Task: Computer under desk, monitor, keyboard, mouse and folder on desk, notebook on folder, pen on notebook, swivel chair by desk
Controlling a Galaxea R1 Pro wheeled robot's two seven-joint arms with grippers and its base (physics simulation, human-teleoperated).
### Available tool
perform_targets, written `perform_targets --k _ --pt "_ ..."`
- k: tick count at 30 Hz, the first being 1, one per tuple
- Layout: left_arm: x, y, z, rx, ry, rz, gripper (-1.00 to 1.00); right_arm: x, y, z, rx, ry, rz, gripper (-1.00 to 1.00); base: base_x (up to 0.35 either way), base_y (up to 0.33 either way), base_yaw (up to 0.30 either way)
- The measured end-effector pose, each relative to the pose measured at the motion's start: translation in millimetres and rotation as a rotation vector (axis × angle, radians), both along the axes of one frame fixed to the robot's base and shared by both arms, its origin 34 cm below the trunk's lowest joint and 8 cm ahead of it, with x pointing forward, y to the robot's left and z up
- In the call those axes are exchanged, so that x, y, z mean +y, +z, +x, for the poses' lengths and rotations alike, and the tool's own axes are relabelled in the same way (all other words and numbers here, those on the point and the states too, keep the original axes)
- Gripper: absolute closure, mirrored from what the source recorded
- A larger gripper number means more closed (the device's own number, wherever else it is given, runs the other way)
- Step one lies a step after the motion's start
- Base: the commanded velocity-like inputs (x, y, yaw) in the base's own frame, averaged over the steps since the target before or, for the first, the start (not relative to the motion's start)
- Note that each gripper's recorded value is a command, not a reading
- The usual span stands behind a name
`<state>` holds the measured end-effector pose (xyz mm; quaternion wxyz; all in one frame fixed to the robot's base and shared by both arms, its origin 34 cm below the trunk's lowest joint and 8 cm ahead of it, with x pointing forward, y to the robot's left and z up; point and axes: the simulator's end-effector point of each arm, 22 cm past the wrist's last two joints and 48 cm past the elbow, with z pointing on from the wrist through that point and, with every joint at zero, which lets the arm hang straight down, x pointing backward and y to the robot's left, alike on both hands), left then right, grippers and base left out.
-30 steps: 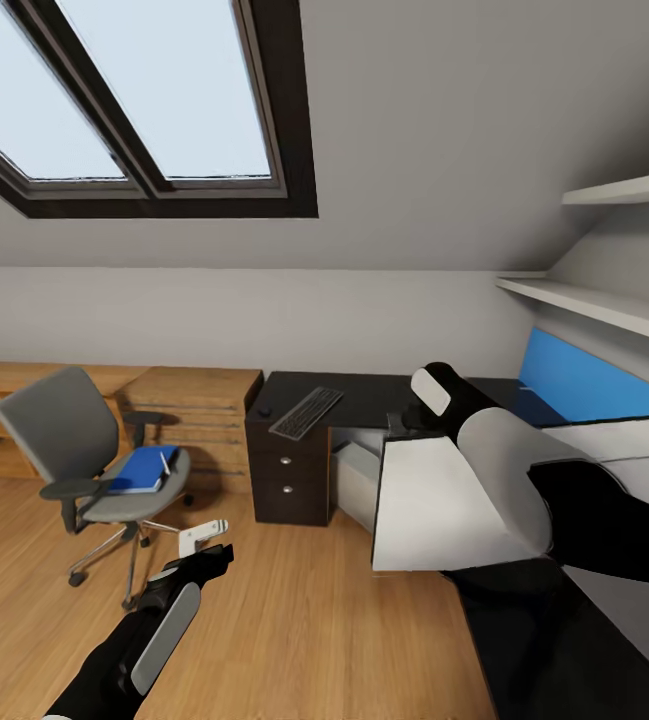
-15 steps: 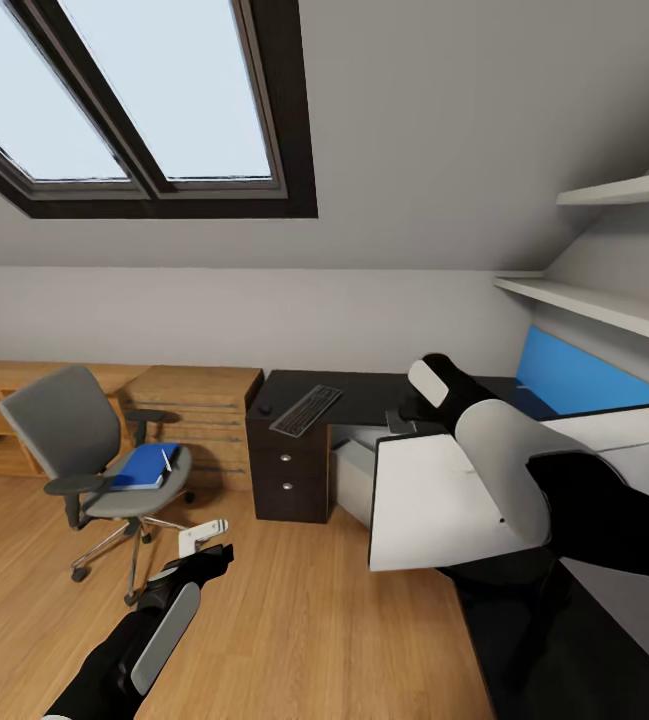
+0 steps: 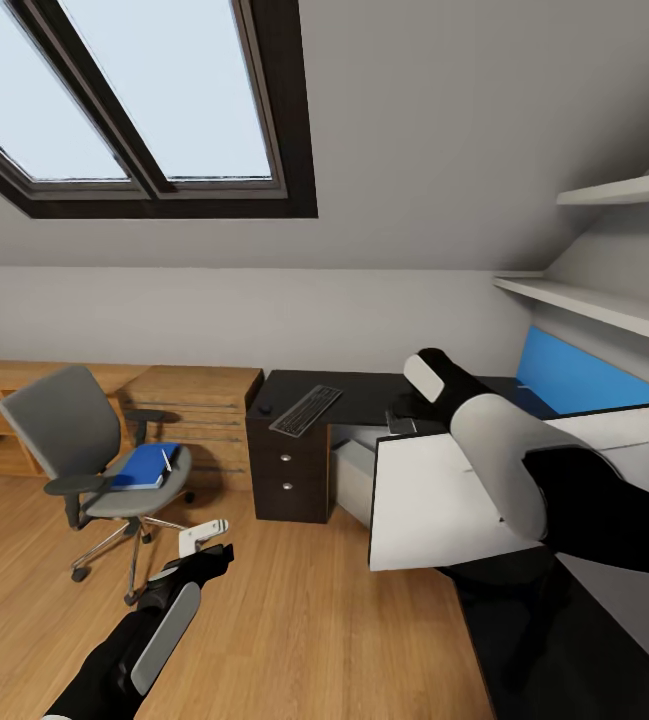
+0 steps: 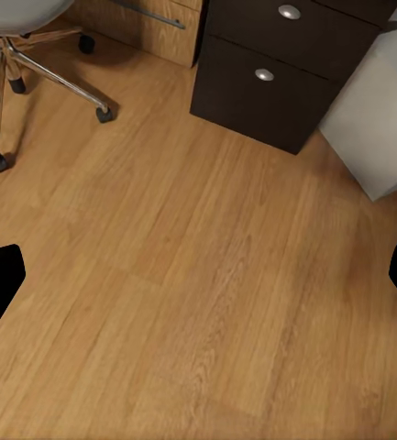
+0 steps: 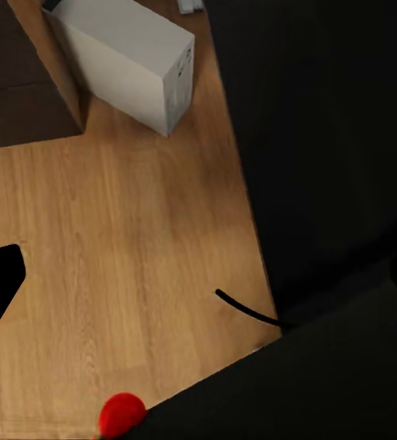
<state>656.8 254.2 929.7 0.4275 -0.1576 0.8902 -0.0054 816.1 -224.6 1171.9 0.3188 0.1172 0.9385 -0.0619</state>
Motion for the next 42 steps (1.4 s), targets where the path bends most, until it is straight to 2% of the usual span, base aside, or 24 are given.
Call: perform_targets --k 6,10,19,42 --pt "0 0 0 0.000 0.000 0.001 -1.00 37 -3 -4 0.030 0.100 0.072 -1.00 0.000 0.000 0.000" --pt "0 0 0 0.000 0.000 0.001 -1.00 45 0 -4 0.039 0.123 0.084 -1.00 -0.059 0.000 0.000" --pt "0 0 0 0.000 -0.001 0.000 -1.00 49 -2 -7 0.054 0.131 0.088 -1.00 -0.171 0.000 0.000" --pt "-3 -1 0 0.002 -0.004 -0.006 -1.00 43 -1 -5 0.047 0.122 0.081 -1.00 -0.150 0.000 0.000"
